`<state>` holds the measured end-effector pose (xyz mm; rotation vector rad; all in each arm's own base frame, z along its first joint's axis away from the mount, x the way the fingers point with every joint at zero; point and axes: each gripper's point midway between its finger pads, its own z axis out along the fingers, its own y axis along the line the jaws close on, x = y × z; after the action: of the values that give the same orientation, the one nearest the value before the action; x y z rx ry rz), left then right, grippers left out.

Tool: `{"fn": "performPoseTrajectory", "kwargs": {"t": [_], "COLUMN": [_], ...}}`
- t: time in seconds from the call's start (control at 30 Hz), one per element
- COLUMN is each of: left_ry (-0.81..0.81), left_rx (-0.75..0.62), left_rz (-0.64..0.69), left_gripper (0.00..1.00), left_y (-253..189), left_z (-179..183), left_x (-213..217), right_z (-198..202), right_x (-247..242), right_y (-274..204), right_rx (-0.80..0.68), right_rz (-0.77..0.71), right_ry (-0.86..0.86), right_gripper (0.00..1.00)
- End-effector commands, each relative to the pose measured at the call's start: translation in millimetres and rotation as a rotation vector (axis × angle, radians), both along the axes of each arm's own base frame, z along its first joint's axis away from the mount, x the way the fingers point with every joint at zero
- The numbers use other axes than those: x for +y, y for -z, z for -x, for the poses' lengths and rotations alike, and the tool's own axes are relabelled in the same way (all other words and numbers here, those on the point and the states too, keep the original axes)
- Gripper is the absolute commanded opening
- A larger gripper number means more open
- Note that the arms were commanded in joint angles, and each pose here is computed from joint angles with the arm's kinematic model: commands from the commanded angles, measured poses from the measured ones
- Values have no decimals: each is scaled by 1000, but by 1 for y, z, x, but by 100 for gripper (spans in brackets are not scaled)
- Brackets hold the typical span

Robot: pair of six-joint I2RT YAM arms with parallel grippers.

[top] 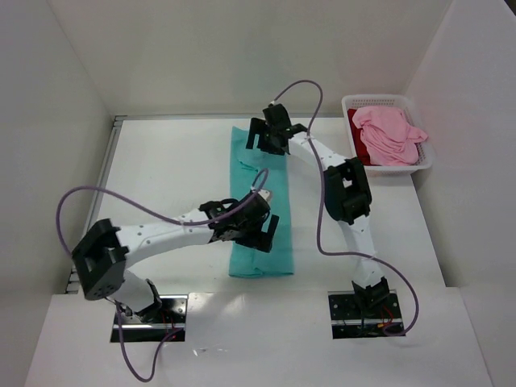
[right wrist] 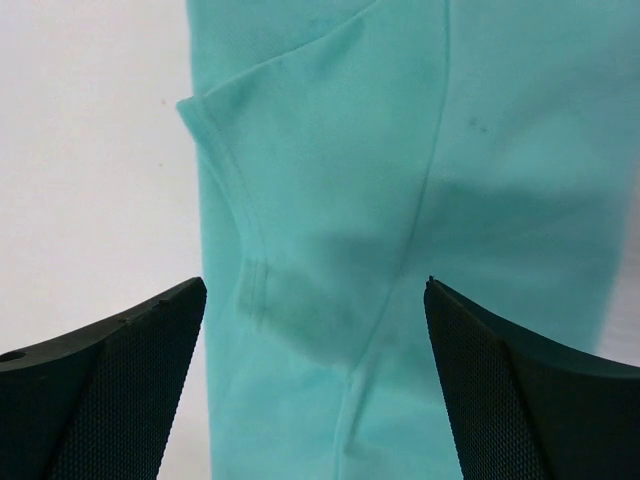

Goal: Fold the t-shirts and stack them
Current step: Rotate the tshirt 90 degrees

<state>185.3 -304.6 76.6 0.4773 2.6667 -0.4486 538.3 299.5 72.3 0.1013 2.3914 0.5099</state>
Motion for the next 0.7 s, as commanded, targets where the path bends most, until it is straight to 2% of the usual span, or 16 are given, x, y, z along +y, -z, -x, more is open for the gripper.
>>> {"fn": "performPoseTrajectory", "kwargs": {"t": [0.0, 0.07, 0.13, 0.17, 0.23, 0.3, 0.33, 0.4, 0.43, 0.53, 0.6, 0.63, 0.67], "left_ry": [-162, -245, -321, -352, -357, -384, -393, -415, -427, -453, -440, -441, -474], "left_rx": [-116, -175, -213, -249, -276, -315, -333, -378, -396, -474, -572, -574, -616], "left_rz": [46, 104, 148, 195, 232, 264, 278, 286, 295, 402, 539, 542, 579], "left_gripper": [100, 100, 100, 100, 100, 100, 100, 100, 100, 100, 100, 100, 100], "left_y": [-55, -76, -90, -105, -111, -123, -128, -134, -137, -152, -181, -171, -181], "left_z": [-13, -16, -26, -29, -31, -35, -37, -41, -42, -44, -43, -40, -40], "left_x": [20, 34, 47, 54, 57, 65, 65, 73, 76, 84, 88, 92, 102], "right_z": [-1, 5, 14, 19, 30, 43, 45, 59, 64, 82, 96, 101, 107], "right_x": [-18, -32, -37, -45, -49, -53, -60, -64, -64, -70, -75, -77, -79], "right_y": [-110, -112, -139, -130, -145, -134, -147, -132, -146, -128, -122, -119, -108], "right_rx": [-188, -193, -239, -221, -247, -221, -250, -217, -254, -222, -205, -196, -183], "right_rz": [-61, -48, -61, -42, -48, -42, -54, -73, -96, -89, -100, -96, -98], "right_ry": [21, 47, 41, 43, 28, 20, 30, 17, 9, 1, 14, 14, 20], "right_gripper": [95, 97, 98, 100, 100, 100, 100, 100, 100, 100, 100, 100, 100]}}
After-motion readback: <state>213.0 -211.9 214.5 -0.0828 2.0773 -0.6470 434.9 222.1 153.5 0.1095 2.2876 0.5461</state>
